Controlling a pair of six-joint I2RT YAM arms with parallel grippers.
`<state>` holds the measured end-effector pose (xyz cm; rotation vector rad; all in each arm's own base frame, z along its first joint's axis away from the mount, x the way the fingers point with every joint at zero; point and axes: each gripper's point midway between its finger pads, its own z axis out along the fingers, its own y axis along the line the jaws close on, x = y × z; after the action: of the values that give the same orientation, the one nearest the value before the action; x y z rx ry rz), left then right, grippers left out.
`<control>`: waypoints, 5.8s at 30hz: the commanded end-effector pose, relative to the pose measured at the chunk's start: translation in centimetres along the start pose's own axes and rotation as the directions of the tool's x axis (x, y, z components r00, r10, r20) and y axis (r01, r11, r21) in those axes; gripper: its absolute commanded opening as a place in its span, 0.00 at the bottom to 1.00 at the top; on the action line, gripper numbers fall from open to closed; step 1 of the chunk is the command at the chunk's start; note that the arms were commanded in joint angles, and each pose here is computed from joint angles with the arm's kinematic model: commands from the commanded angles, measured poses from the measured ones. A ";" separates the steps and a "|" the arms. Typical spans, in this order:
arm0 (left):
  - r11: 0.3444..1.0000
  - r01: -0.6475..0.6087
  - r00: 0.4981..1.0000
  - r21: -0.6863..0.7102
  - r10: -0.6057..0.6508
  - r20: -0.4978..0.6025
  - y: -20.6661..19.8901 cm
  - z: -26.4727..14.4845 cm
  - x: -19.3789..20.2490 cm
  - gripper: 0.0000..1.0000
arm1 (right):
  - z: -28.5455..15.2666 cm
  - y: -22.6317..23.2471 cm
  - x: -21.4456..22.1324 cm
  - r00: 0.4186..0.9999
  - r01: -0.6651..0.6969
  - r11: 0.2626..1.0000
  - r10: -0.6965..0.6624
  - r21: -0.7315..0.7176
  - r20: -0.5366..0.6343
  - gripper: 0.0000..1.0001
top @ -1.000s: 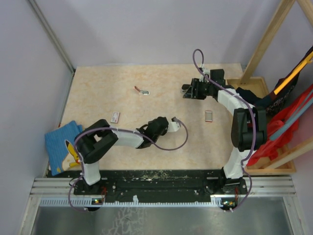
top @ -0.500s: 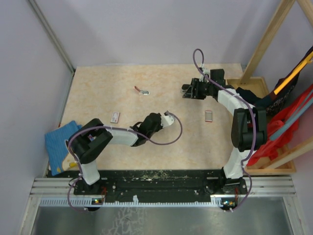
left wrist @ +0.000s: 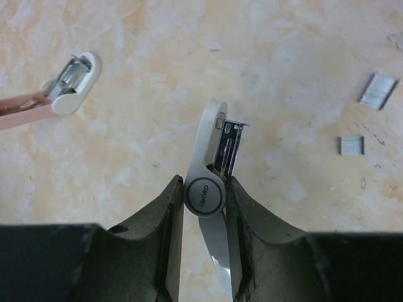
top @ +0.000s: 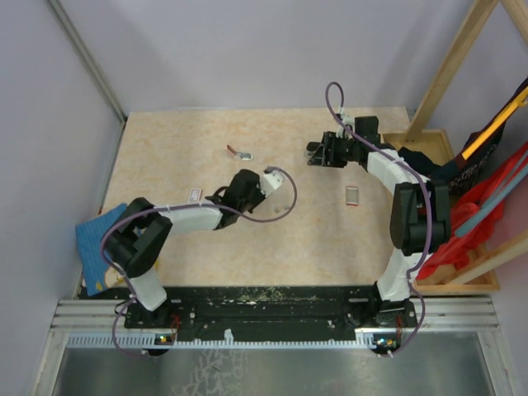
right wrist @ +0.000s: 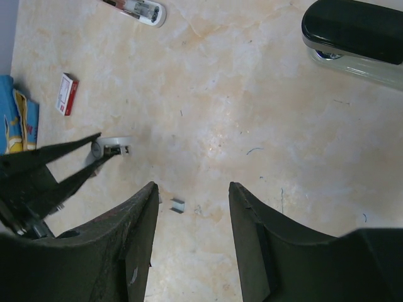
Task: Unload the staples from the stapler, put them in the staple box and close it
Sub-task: Unload the staple at the center of the board, then place the stapler at the center of the board.
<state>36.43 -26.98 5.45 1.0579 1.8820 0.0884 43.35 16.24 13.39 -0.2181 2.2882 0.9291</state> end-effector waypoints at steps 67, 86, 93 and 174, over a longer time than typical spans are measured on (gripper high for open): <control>0.178 0.335 0.896 0.925 -0.363 -0.255 -4.5 -10.8 -4.3 0.01 | 0.3 17.5 14.9 -0.020 0.942 -0.193 -0.848 -0.274 0.530 0.65; 0.172 0.306 0.909 0.936 -0.345 -0.234 -5.0 -11.4 -4.6 0.01 | 1.3 17.3 15.9 0.032 0.926 -0.161 -0.868 -0.342 0.496 0.37; 0.165 0.311 0.907 0.936 -0.346 -0.241 -5.1 -11.3 -4.5 0.01 | 1.1 17.8 15.8 0.022 0.931 -0.168 -0.861 -0.325 0.508 0.38; 0.733 -0.062 0.996 0.677 -0.001 0.093 -0.5 -13.6 -3.4 0.88 | -0.3 18.3 12.4 0.415 0.842 0.166 -0.807 -0.513 0.420 0.00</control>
<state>26.03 -25.24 15.04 1.5544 1.8599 -0.7133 26.24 29.69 12.49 -1.6185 1.3408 1.0062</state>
